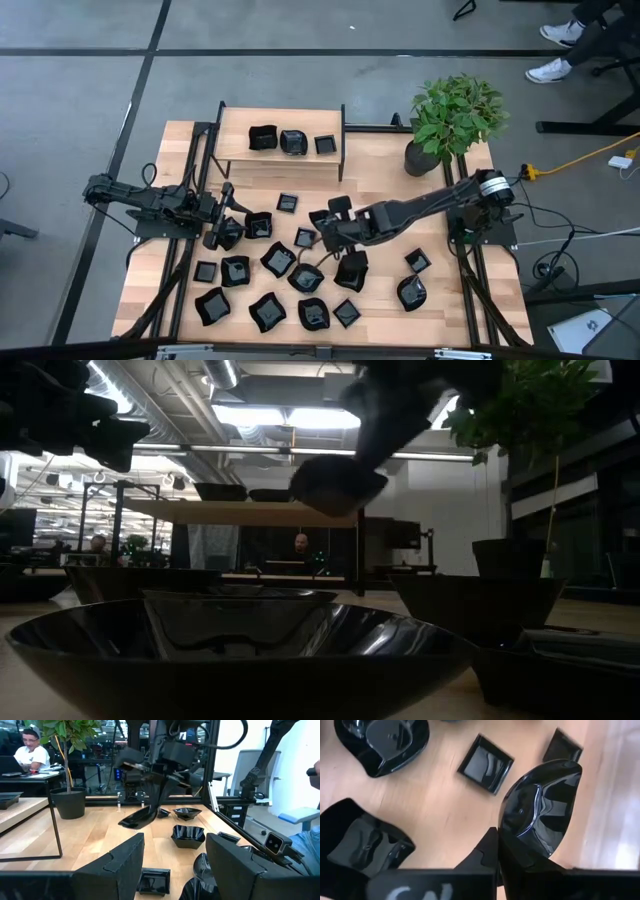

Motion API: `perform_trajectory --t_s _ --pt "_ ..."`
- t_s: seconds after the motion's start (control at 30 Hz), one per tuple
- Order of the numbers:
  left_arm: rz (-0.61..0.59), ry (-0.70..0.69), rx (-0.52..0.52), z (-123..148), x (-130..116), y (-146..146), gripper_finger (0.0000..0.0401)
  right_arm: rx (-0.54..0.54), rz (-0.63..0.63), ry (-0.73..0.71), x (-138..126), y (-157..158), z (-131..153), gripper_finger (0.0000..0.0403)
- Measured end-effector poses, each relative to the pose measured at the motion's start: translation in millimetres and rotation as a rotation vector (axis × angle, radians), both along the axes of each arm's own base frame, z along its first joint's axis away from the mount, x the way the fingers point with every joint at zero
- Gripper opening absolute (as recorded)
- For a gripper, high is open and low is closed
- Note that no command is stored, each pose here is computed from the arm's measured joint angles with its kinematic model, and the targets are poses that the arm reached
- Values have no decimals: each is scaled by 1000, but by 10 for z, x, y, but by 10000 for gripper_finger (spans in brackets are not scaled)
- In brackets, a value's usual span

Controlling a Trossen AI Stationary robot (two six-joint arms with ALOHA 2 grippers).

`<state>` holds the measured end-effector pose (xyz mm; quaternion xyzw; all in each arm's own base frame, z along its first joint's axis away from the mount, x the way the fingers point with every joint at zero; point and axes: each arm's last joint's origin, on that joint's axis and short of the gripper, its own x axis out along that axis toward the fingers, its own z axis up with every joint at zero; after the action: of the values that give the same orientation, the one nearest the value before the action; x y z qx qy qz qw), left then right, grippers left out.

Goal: Pick & Place Mini shaped plates
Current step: Stack the leaf shaped plate on top of the leaf shaped plates on the shelf

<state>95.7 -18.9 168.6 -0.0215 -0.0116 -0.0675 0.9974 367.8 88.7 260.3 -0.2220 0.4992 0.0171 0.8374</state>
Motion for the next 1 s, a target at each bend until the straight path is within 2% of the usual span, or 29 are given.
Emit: perform_trajectory --t_s 0.5,1.0 --pt "0 0 0 0 0 0 208 -44 -9 -157 223 -441 516 7" --pt "0 0 0 0 0 0 208 -107 -26 -291 359 -825 658 7"
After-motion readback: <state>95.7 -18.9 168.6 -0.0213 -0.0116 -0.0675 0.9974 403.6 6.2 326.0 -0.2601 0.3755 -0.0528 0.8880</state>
